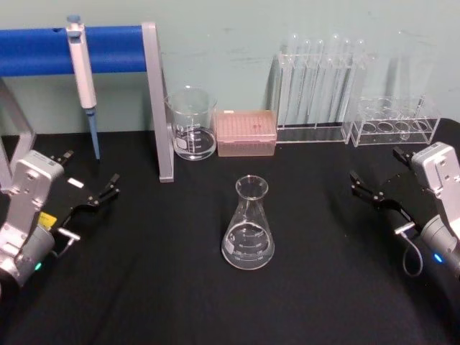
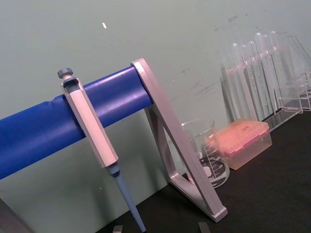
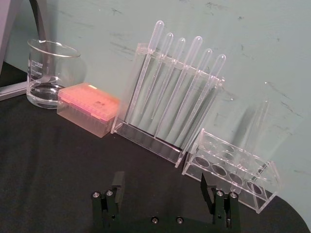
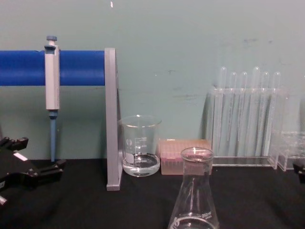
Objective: Grasp the erlenmeyer flask with one hand, shake it three times, then place it back.
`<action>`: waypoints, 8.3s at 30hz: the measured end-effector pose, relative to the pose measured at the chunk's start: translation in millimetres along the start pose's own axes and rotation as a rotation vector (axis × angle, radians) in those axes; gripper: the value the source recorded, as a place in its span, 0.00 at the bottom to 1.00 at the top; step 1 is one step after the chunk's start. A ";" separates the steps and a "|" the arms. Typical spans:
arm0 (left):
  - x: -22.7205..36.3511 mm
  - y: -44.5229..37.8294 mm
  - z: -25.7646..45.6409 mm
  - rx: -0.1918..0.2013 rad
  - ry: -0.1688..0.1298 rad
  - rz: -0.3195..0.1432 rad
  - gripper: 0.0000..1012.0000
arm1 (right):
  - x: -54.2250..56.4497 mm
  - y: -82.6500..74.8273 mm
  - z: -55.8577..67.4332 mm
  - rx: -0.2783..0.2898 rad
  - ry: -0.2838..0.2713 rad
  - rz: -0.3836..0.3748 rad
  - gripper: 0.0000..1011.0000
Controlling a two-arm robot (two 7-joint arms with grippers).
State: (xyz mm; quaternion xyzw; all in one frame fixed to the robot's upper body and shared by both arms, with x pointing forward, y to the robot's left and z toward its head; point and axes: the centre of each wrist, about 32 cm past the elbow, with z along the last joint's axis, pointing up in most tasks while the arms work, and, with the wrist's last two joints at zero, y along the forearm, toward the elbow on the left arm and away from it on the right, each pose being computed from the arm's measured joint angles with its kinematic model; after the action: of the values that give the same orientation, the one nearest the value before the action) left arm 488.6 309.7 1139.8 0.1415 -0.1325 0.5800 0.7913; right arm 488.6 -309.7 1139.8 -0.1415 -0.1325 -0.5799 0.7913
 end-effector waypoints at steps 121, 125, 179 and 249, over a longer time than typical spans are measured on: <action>0.0 0.0 0.0 0.000 0.000 0.000 0.99 | -25.7 46.9 27.3 0.175 0.246 0.741 0.99; 0.0 0.0 0.0 0.000 0.000 0.000 0.99 | -27.5 51.5 26.9 0.174 0.248 0.744 0.99; 0.0 0.0 0.0 0.000 0.000 0.000 0.99 | -29.9 66.8 24.6 0.167 0.255 0.762 0.99; 0.0 0.0 0.0 0.000 0.000 0.000 0.99 | -19.1 41.6 69.2 0.274 0.326 0.547 0.45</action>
State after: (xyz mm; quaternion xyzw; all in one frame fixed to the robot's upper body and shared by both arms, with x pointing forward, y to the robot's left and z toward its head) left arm 488.6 309.7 1139.8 0.1415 -0.1325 0.5799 0.7913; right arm 519.7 -254.8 1193.7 0.0303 -0.0384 -0.3383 0.9398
